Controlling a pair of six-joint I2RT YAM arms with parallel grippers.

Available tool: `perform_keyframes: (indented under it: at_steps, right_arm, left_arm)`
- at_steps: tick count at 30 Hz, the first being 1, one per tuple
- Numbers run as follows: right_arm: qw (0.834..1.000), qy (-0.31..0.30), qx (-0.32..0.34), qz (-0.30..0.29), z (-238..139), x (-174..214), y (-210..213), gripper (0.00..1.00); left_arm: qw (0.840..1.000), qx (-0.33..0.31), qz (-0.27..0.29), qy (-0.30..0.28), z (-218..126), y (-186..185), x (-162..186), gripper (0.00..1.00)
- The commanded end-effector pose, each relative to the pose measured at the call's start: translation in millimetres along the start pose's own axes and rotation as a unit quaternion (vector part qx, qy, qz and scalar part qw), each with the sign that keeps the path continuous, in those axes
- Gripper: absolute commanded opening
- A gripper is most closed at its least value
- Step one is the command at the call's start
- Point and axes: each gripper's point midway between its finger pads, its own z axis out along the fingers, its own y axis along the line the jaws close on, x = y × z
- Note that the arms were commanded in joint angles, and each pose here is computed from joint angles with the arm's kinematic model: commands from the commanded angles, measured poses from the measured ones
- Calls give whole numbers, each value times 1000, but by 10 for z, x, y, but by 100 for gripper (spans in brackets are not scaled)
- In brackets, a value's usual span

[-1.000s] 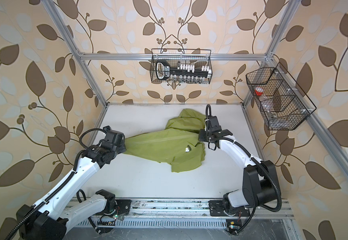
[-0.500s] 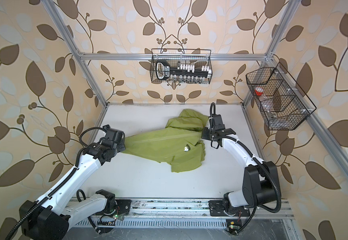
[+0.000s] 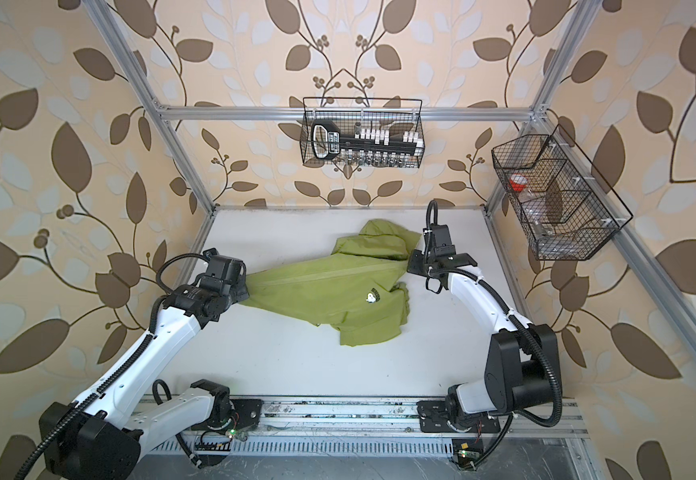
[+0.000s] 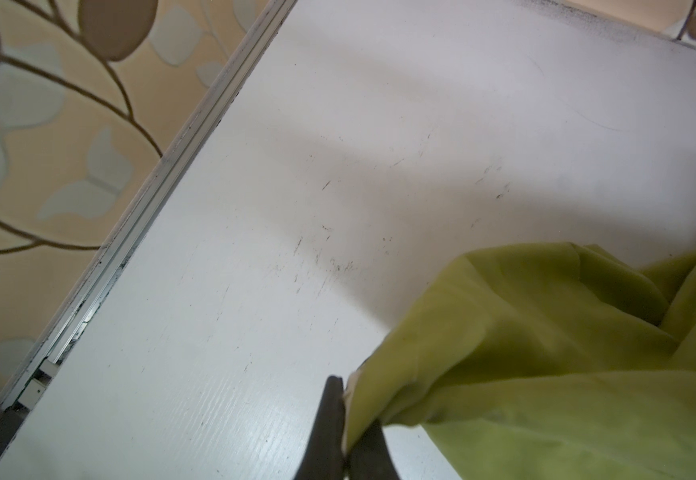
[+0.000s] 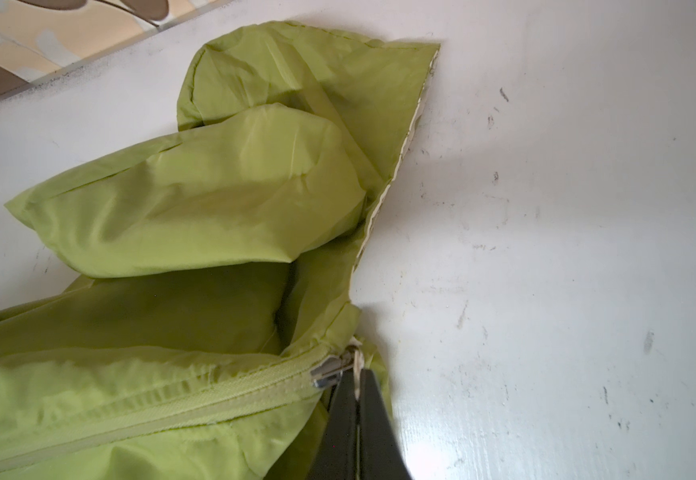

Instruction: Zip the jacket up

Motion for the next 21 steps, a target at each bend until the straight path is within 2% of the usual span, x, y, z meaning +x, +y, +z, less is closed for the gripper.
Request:
perform_keyframes:
  at_steps: [1,4,7,12,17,21]
  right_arm:
    - [998,-24,50,5,-50,-174,-206,0]
    - [998,-25,51,6,-43,-193,-206,0]
    - [999,-29,42,8,-47,-242,-162,0]
    - [998,-50,30,26,-138,-538,-72,0]
    - [990,-121,-30,70,-535,-1226,171,0]
    - [980,-169,-69,75,-868,-1625,366,0]
  left_arm:
    - [999,-27,-10,-28,-50,113,-204,0]
    - [999,-16,-11,-25,-33,64,-212,0]
    - [999,22,-12,-24,-7,-99,-243,0]
    - [998,61,-11,-12,85,-423,-489,0]
    - [992,114,-31,-35,47,-855,-1072,0]
    - [986,145,-35,-78,-152,-1102,-1621,0]
